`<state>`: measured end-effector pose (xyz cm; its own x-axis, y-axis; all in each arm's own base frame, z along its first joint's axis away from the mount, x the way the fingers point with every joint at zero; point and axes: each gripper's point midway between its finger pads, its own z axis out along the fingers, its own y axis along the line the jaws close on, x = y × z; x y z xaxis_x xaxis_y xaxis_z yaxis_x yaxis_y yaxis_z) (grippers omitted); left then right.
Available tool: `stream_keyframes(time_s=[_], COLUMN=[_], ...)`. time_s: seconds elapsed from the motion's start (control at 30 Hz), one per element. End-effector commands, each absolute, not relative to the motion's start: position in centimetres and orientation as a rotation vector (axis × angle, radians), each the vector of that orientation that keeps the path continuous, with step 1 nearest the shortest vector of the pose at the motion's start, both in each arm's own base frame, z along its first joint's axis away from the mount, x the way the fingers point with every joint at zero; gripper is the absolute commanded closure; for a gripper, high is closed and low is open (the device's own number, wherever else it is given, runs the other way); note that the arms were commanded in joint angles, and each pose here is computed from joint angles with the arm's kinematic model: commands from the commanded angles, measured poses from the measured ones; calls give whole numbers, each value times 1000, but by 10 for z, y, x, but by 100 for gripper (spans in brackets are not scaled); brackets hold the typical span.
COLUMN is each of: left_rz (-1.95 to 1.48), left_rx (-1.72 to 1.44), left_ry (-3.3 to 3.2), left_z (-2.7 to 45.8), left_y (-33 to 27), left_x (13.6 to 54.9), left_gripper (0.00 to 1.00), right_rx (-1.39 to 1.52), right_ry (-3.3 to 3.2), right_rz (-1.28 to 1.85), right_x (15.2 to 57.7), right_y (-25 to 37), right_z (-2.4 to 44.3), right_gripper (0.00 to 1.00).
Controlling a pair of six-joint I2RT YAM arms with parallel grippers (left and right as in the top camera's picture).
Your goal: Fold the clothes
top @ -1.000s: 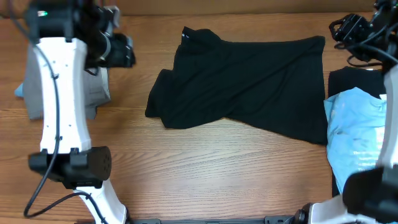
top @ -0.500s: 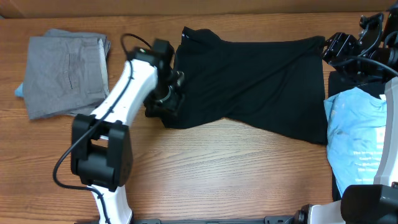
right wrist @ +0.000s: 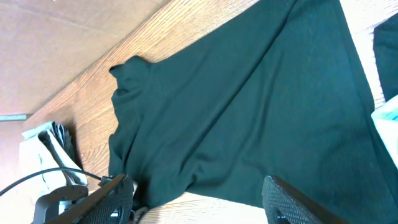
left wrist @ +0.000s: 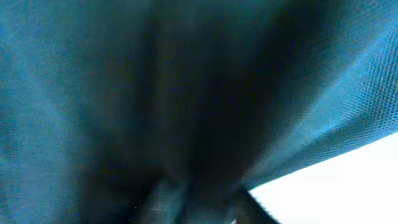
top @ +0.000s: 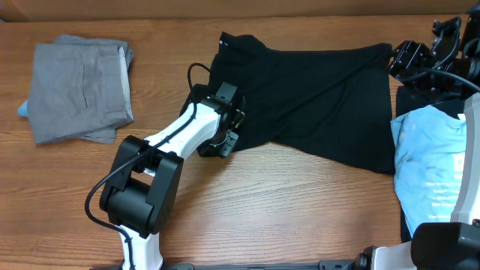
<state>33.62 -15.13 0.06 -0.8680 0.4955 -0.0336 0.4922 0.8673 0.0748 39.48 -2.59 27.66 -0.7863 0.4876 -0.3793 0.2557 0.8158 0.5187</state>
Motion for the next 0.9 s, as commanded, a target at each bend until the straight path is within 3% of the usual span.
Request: stream_keyframes(time_s=[0.0,0.17,0.37,0.6,0.7,0.77,0.87], left_rz=[212,310,349,287,193,121,84], left_rx=[791,642,516,442,378,369,377], left_ry=[3032,3134,3123,2808,2673,2647,2667], left_z=[-4,14,63,105,106,104,98], left_y=[-131,-108,-95,-100,-108,-115,-117], left_x=[327,316,334,421,461,471,469], left_gripper=[93,96,96,95,82,53,33], right_rx=[532,508,519,518,515,520,534], right_ry=[2493,2505,2522,2521,2516,2519,2534], right_rz=[618,611,590,589,587,573,541], right_x=[394,392,389,389,390,390,387], right_y=[-23,-23,-25,-25,-25,-27,-31], right_z=[278,276,273,274,274,273,270], right_gripper=[30,30,30,30,29,28,26])
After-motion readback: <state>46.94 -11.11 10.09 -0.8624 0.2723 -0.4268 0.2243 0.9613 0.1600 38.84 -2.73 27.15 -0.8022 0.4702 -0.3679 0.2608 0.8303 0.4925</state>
